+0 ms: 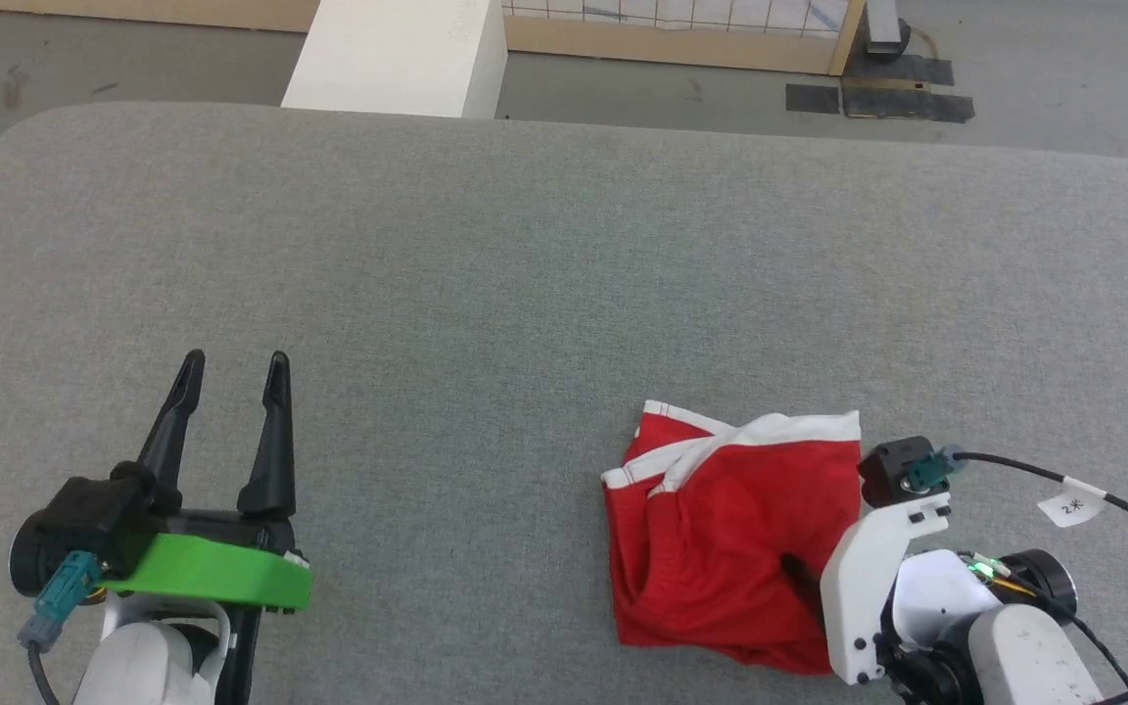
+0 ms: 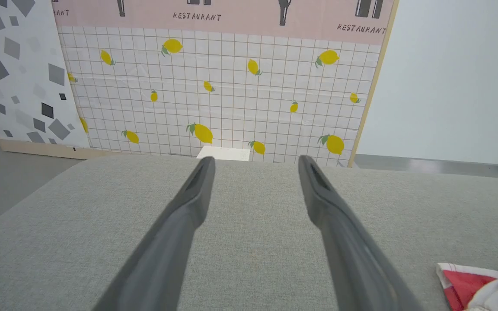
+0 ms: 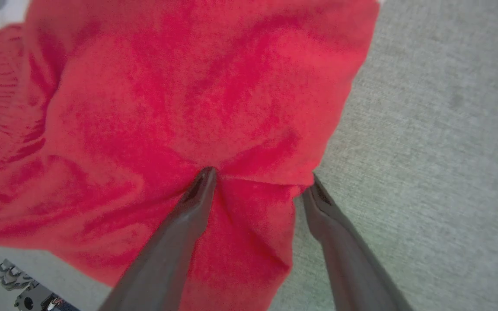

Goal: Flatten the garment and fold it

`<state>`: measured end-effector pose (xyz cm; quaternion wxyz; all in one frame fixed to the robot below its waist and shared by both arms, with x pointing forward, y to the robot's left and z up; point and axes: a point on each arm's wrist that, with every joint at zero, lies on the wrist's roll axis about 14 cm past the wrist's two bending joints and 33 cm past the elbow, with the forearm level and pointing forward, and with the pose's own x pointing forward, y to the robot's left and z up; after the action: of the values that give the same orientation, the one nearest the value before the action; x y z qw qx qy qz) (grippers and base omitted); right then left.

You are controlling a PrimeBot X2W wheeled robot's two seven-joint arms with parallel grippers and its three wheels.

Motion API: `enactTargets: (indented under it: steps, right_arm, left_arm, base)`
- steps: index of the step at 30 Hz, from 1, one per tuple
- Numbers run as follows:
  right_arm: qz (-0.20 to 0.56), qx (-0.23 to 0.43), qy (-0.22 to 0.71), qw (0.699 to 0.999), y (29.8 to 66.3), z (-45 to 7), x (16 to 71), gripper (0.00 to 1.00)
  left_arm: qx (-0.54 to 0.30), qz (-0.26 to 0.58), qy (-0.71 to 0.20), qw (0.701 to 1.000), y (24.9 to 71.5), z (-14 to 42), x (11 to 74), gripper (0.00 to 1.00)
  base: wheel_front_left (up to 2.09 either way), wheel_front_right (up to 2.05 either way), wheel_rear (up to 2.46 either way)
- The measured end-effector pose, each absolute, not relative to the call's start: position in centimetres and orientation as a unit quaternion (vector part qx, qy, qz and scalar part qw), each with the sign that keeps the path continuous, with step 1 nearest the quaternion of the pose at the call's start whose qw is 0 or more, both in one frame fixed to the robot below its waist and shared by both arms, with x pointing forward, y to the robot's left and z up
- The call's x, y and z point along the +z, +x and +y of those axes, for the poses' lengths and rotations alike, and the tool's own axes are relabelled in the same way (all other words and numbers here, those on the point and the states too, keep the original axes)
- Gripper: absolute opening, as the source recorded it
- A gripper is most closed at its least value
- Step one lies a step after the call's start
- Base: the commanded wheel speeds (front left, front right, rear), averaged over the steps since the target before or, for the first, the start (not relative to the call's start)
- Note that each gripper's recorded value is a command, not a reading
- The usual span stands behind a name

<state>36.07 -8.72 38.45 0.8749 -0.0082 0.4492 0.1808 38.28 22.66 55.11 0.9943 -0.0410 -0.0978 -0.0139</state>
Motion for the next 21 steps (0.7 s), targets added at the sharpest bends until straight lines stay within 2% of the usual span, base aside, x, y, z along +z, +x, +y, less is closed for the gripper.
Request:
enactTargets:
  steps: [4,5,6,16,21]
  right_arm:
    - [0.446,0.183,-0.022,0.876,36.6,-8.5,38.1,1.00]
    - [0.446,0.183,-0.023,0.876,36.6,-8.5,38.0,0.25]
    - [0.444,0.181,-0.026,0.877,36.7,-8.5,38.0,0.00]
    - [0.427,0.177,-0.071,0.884,37.1,-8.9,39.1,0.00]
    - [0.427,0.170,-0.128,0.879,37.0,-11.3,40.0,0.00]
  left_arm:
    - [-0.011,-0.096,-0.040,0.995,38.2,22.9,55.0,1.00]
    - [-0.011,-0.096,-0.040,0.995,38.2,22.9,55.0,1.00]
    - [-0.010,-0.097,-0.040,0.994,38.1,22.9,55.1,1.00]
    - [-0.020,-0.108,-0.043,0.993,38.7,22.3,55.7,1.00]
    - [-0.052,-0.108,-0.051,0.991,40.1,20.0,55.5,1.00]
  base:
    - [0.00,0.00,0.00]
    - [0.00,0.00,0.00]
    - [0.00,0.00,0.00]
    - [0.00,0.00,0.00]
    - [0.00,0.00,0.00]
